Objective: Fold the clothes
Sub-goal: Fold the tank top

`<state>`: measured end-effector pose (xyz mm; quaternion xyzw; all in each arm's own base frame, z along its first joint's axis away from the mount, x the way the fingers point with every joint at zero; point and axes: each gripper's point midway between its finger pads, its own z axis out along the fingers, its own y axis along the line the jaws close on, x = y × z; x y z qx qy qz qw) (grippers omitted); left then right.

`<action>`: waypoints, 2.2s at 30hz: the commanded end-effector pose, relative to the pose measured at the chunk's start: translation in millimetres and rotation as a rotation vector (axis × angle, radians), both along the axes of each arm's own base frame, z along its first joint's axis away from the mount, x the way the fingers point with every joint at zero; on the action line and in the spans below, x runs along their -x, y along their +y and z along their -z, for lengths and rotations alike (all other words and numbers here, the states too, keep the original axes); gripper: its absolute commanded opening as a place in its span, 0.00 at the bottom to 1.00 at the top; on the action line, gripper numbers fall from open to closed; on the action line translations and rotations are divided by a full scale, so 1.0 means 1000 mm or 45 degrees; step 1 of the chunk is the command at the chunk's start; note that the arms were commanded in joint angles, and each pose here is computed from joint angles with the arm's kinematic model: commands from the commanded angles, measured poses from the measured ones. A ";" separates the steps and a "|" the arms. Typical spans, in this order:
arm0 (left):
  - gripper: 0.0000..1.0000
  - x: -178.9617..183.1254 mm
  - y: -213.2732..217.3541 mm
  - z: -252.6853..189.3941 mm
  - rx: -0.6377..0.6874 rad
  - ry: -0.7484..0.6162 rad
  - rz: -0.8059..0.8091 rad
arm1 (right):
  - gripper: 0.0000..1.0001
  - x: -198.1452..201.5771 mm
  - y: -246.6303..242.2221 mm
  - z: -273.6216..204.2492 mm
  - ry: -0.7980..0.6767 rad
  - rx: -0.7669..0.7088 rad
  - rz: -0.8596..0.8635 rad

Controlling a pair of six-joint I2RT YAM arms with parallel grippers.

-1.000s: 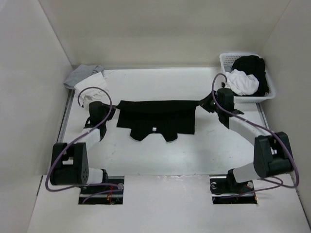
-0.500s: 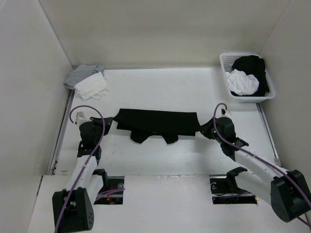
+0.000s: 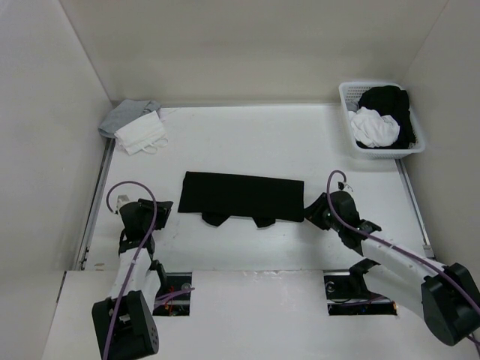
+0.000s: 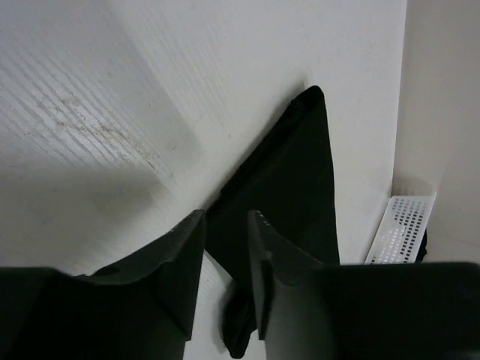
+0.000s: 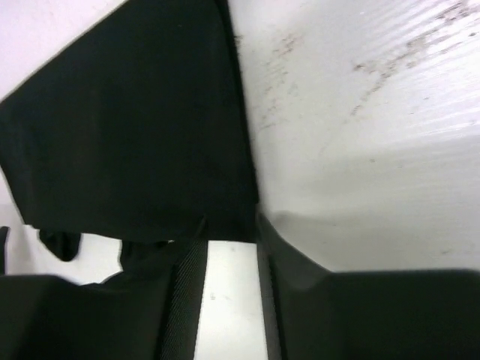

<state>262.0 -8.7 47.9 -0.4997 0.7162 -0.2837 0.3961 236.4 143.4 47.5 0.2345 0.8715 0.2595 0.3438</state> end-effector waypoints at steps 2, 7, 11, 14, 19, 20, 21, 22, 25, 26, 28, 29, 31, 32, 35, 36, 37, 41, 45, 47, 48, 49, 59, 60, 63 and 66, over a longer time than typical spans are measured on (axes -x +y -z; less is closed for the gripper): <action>0.33 -0.015 -0.003 -0.033 -0.047 -0.152 0.042 | 0.49 -0.014 -0.007 -0.010 -0.061 0.022 0.054; 0.31 -0.039 -0.050 -0.087 -0.186 -0.344 0.224 | 0.54 -0.046 -0.013 -0.015 -0.103 0.041 0.050; 0.31 -0.044 -0.124 -0.108 -0.288 -0.425 0.453 | 0.53 -0.056 -0.011 -0.005 -0.074 0.007 0.063; 0.31 -0.040 -0.176 -0.108 -0.330 -0.473 0.608 | 0.49 -0.056 -0.001 0.003 -0.044 -0.063 0.043; 0.31 -0.033 -0.225 -0.093 -0.310 -0.470 0.775 | 0.39 -0.051 0.008 0.012 0.005 -0.154 0.046; 0.31 -0.032 -0.230 -0.092 -0.297 -0.477 0.795 | 0.38 -0.051 0.009 0.012 0.008 -0.176 0.060; 0.30 -0.031 -0.233 -0.094 -0.287 -0.490 0.803 | 0.38 -0.050 0.009 0.014 0.022 -0.188 0.079; 0.30 -0.031 -0.234 -0.097 -0.281 -0.504 0.810 | 0.36 -0.050 0.009 0.015 0.029 -0.194 0.091; 0.30 -0.028 -0.238 -0.110 -0.271 -0.560 0.832 | 0.35 -0.051 0.008 0.018 0.044 -0.213 0.139; 0.30 -0.028 -0.238 -0.113 -0.273 -0.574 0.836 | 0.35 -0.051 0.009 0.021 0.053 -0.208 0.150; 0.30 -0.028 -0.237 -0.117 -0.274 -0.589 0.839 | 0.31 -0.051 0.011 0.026 0.067 -0.203 0.167; 0.30 -0.028 -0.235 -0.116 -0.274 -0.589 0.837 | 0.28 -0.053 0.010 0.026 0.065 -0.207 0.183; 0.30 -0.029 -0.232 -0.114 -0.275 -0.584 0.834 | 0.20 -0.055 0.010 0.026 0.056 -0.221 0.209; 0.30 -0.028 -0.231 -0.113 -0.276 -0.580 0.835 | 0.17 -0.056 0.009 0.025 0.049 -0.231 0.218; 0.30 -0.027 -0.229 -0.111 -0.274 -0.576 0.837 | 0.08 -0.054 0.010 0.023 0.033 -0.268 0.228; 0.30 -0.027 -0.228 -0.110 -0.275 -0.574 0.837 | 0.06 -0.054 0.010 0.021 0.019 -0.289 0.234; 0.30 -0.027 -0.227 -0.110 -0.274 -0.575 0.835 | 0.04 -0.053 0.008 0.018 0.003 -0.303 0.240; 0.30 -0.026 -0.227 -0.106 -0.277 -0.564 0.839 | 0.00 -0.043 -0.006 0.000 -0.072 -0.316 0.274; 0.30 -0.019 -0.240 -0.094 -0.261 -0.531 0.883 | 0.00 -0.028 -0.033 -0.024 -0.146 -0.235 0.293; 0.29 -0.016 -0.246 -0.088 -0.255 -0.518 0.907 | 0.00 -0.022 -0.044 -0.043 -0.192 -0.186 0.295; 0.29 -0.014 -0.249 -0.087 -0.251 -0.516 0.916 | 0.00 -0.019 -0.047 -0.054 -0.215 -0.164 0.290; 0.29 -0.014 -0.251 -0.086 -0.245 -0.511 0.916 | 0.00 -0.016 -0.048 -0.066 -0.235 -0.147 0.275; 0.29 -0.006 -0.232 -0.110 -0.207 -0.594 0.858 | 0.00 -0.033 0.027 -0.165 -0.351 -0.067 0.021; 0.29 -0.005 -0.229 -0.112 -0.206 -0.596 0.849 | 0.01 -0.035 0.039 -0.171 -0.354 -0.062 -0.008; 0.29 -0.001 -0.215 -0.119 -0.204 -0.619 0.813 | 0.01 -0.044 0.073 -0.179 -0.342 -0.039 -0.065; 0.30 0.001 -0.198 -0.120 -0.208 -0.625 0.772 | 0.01 -0.051 0.106 -0.173 -0.302 -0.012 -0.120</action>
